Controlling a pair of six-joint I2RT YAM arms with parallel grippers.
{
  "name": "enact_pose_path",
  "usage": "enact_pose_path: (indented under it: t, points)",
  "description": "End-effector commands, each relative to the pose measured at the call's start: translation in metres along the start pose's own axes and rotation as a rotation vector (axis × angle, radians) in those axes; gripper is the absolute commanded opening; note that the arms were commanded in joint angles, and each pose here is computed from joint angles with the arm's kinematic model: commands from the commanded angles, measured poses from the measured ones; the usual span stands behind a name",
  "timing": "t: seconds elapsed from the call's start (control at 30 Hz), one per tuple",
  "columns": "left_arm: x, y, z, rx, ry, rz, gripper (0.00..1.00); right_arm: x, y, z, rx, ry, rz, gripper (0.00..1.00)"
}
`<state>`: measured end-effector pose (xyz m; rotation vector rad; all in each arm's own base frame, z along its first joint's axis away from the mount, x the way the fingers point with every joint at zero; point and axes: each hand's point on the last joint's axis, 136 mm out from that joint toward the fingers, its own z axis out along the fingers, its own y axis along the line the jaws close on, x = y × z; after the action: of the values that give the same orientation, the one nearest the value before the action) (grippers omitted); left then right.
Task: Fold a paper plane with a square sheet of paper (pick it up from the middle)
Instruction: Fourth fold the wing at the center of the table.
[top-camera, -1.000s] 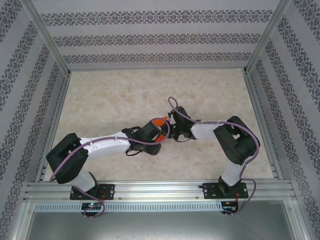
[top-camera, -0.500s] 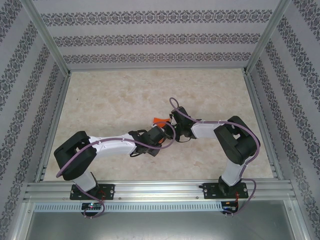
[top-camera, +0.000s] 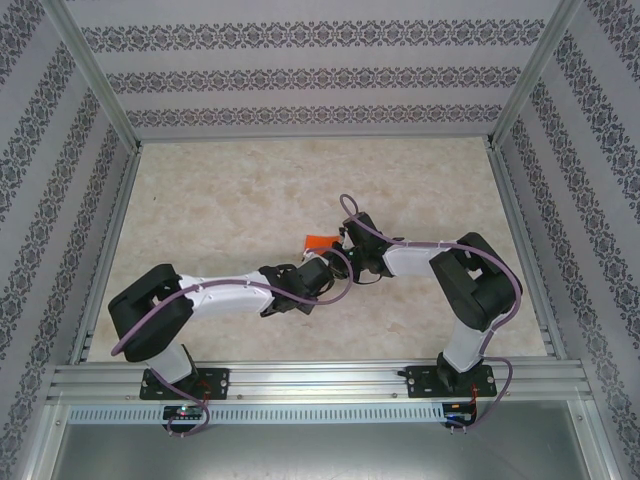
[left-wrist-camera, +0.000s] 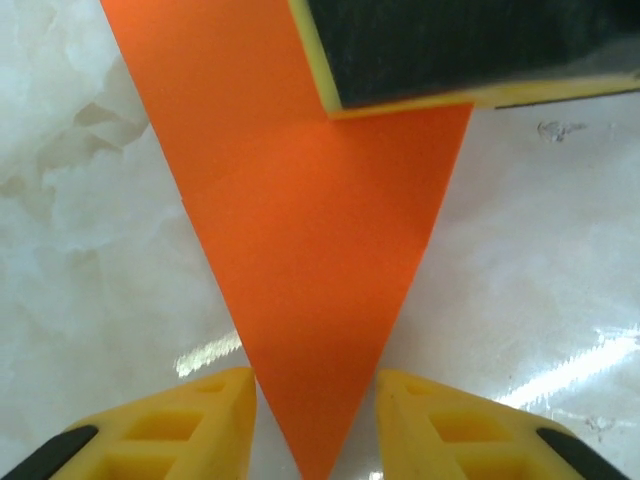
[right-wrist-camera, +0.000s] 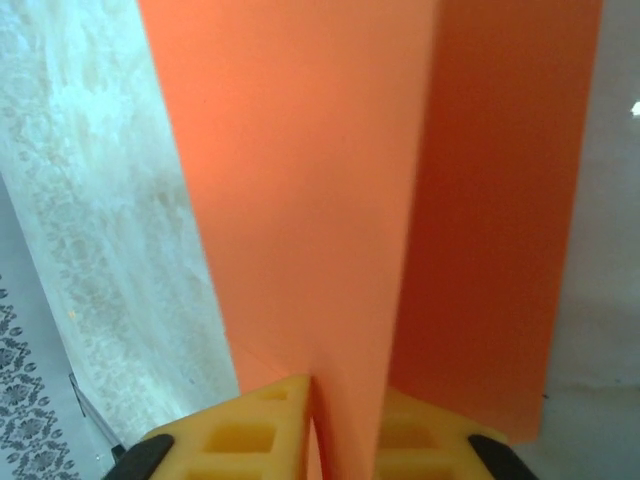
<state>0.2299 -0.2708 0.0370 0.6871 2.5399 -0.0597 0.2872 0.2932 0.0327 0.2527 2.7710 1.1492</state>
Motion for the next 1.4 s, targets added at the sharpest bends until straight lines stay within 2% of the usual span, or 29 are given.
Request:
enact_pose_path:
  t: [0.0,0.13,0.43,0.87,1.37]
  points:
    - [-0.002,-0.003,-0.009,0.016,-0.033,0.012,0.41,-0.013,0.029,-0.014,-0.084,-0.041,-0.035,0.16]
    - [-0.002,-0.009,-0.010,0.052,-0.037,0.014,0.44,-0.014,0.027,-0.019,-0.088,-0.046,-0.035,0.16]
    - [-0.003,-0.010,-0.006,0.045,-0.037,0.037,0.46,-0.012,0.031,-0.022,-0.119,-0.036,-0.039,0.07]
    - [-0.001,-0.008,0.004,0.009,-0.017,0.026,0.32,-0.011,0.026,-0.019,-0.109,-0.040,-0.023,0.07]
    - [-0.006,-0.004,0.001,-0.010,-0.036,0.001,0.14,-0.011,0.019,-0.019,-0.079,-0.040,-0.020,0.10]
